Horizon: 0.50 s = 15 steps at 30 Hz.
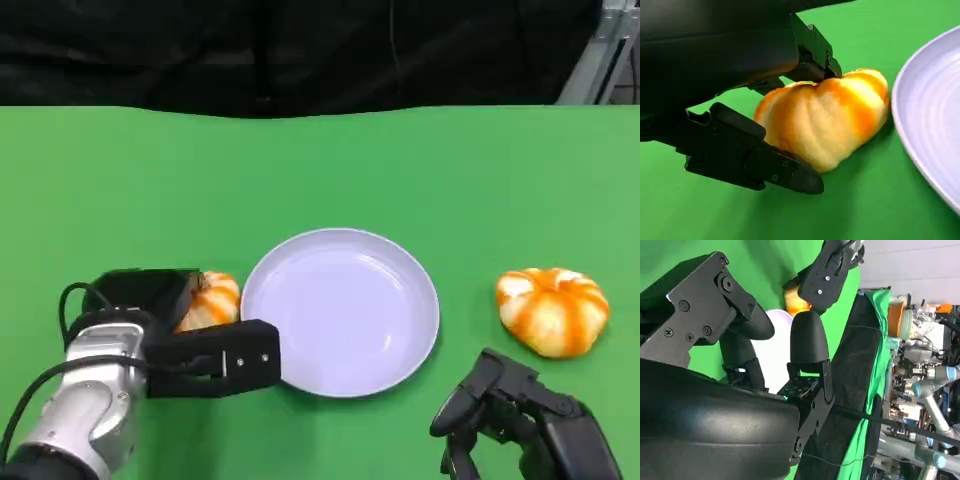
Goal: Grasp the bread from the table and place it into the plate.
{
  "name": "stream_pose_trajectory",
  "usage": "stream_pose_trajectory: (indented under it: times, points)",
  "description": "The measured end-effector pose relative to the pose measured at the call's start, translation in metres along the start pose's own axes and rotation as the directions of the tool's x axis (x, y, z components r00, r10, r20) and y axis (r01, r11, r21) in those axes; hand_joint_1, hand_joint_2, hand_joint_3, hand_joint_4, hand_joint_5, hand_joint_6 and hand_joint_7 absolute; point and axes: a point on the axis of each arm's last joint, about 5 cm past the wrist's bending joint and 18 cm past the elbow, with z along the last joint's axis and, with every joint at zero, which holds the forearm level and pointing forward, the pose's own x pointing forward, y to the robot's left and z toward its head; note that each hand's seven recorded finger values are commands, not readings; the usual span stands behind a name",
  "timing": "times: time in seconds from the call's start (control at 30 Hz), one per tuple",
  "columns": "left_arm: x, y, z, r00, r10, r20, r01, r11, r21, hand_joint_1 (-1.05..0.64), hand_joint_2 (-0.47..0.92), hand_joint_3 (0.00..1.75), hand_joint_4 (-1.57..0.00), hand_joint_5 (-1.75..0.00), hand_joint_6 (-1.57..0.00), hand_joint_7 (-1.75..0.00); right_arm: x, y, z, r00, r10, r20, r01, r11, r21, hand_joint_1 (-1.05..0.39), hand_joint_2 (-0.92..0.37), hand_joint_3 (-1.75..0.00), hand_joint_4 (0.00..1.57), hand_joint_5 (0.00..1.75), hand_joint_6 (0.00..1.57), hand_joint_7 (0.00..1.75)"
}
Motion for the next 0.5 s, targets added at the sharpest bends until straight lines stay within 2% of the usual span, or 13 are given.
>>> stream_pose_trajectory:
  times: [0.03,0.1,0.13,0.17,0.2,0.23,0.27,0.3,0.33,0.43,0.47,0.5]
  points:
    - [0.0,-0.001,0.001,1.0,0.002,0.006,-0.002,1.0,0.001,-0.33,0.92,0.05,-0.63,-0.97,-0.69,-0.06,-0.001,-0.0002,0.0,1.0,0.0,-0.004,0.0,1.0,0.001,0.04,-0.34,-1.41,0.64,1.75,0.61,1.57]
    - [0.0,-0.001,0.0,0.999,0.023,0.029,-0.023,1.0,-0.004,-0.28,0.92,0.05,-0.69,-1.23,-0.87,-0.13,-0.002,-0.0005,-0.001,1.0,0.0,-0.009,0.0,1.0,0.001,0.03,-0.34,-1.41,0.64,1.75,0.62,1.57]
    - [0.0,-0.002,0.0,0.999,0.035,0.038,-0.034,0.999,-0.011,-0.26,0.92,0.07,-0.72,-1.48,-0.91,-0.46,-0.002,-0.0007,-0.001,1.0,0.0,-0.01,0.0,1.0,0.001,0.03,-0.34,-1.4,0.64,1.75,0.62,1.57]
    - [0.0,-0.002,-0.001,0.997,0.052,0.051,-0.051,0.998,-0.02,-0.25,0.92,0.09,-0.74,-1.61,-0.85,-0.77,-0.002,-0.0007,-0.001,1.0,0.0,-0.01,0.0,1.0,0.0,0.02,-0.34,-1.4,0.64,1.75,0.62,1.57]
    - [-0.001,-0.003,-0.003,0.995,0.075,0.068,-0.073,0.997,-0.026,-0.24,0.92,0.09,-0.75,-1.68,-0.81,-0.93,-0.002,-0.0007,-0.001,1.0,0.0,-0.01,0.0,1.0,0.0,0.02,-0.34,-1.4,0.65,1.75,0.62,1.57]
    - [-0.001,-0.005,-0.006,0.992,0.095,0.082,-0.093,0.995,-0.032,-0.24,0.92,0.1,-0.75,-1.71,-0.8,-1.02,-0.002,-0.0007,-0.001,1.0,0.0,-0.01,0.0,1.0,0.0,0.02,-0.34,-1.4,0.65,1.75,0.62,1.57]
    - [-0.001,-0.006,-0.007,0.99,0.109,0.091,-0.106,0.994,-0.041,-0.22,0.92,0.15,-0.79,-1.73,-0.68,-1.44,-0.002,-0.0008,-0.001,1.0,0.0,-0.01,0.0,1.0,0.0,0.02,-0.34,-1.41,0.65,1.75,0.62,1.57]
    - [-0.002,-0.007,-0.009,0.987,0.127,0.098,-0.122,0.991,-0.052,-0.22,0.91,0.17,-0.81,-1.74,-0.64,-1.59,-0.002,-0.0008,-0.001,1.0,0.001,-0.009,-0.001,1.0,0.0,0.02,-0.34,-1.41,0.65,1.75,0.62,1.57]
    - [-0.003,-0.008,-0.011,0.984,0.147,0.102,-0.141,0.988,-0.063,-0.2,0.89,0.17,-0.82,-1.74,-0.59,-1.67,-0.002,-0.0009,-0.001,1.0,0.001,-0.009,-0.001,1.0,0.002,0.02,-0.34,-1.41,0.65,1.75,0.63,1.57]
    - [-0.009,-0.01,-0.015,0.973,0.205,0.111,-0.199,0.978,-0.062,-0.19,0.87,0.17,-0.83,-1.75,-0.57,-1.71,-0.002,-0.0012,-0.001,1.0,0.0,-0.007,0.0,1.0,0.008,0.03,-0.34,-1.42,0.65,1.75,0.63,1.57]
    - [-0.01,-0.009,-0.015,0.97,0.217,0.113,-0.211,0.976,-0.057,-0.23,0.89,0.13,-0.82,-1.75,-0.65,-1.33,-0.001,-0.0012,-0.001,1.0,0.0,-0.006,0.0,1.0,0.008,0.02,-0.33,-1.42,0.66,1.75,0.63,1.57]
    - [-0.011,-0.008,-0.016,0.968,0.228,0.11,-0.224,0.974,-0.043,-0.24,0.9,0.11,-0.82,-1.75,-0.71,-1.16,-0.001,-0.0011,-0.001,1.0,0.001,-0.005,-0.001,1.0,0.008,0.02,-0.33,-1.42,0.66,1.75,0.63,1.57]
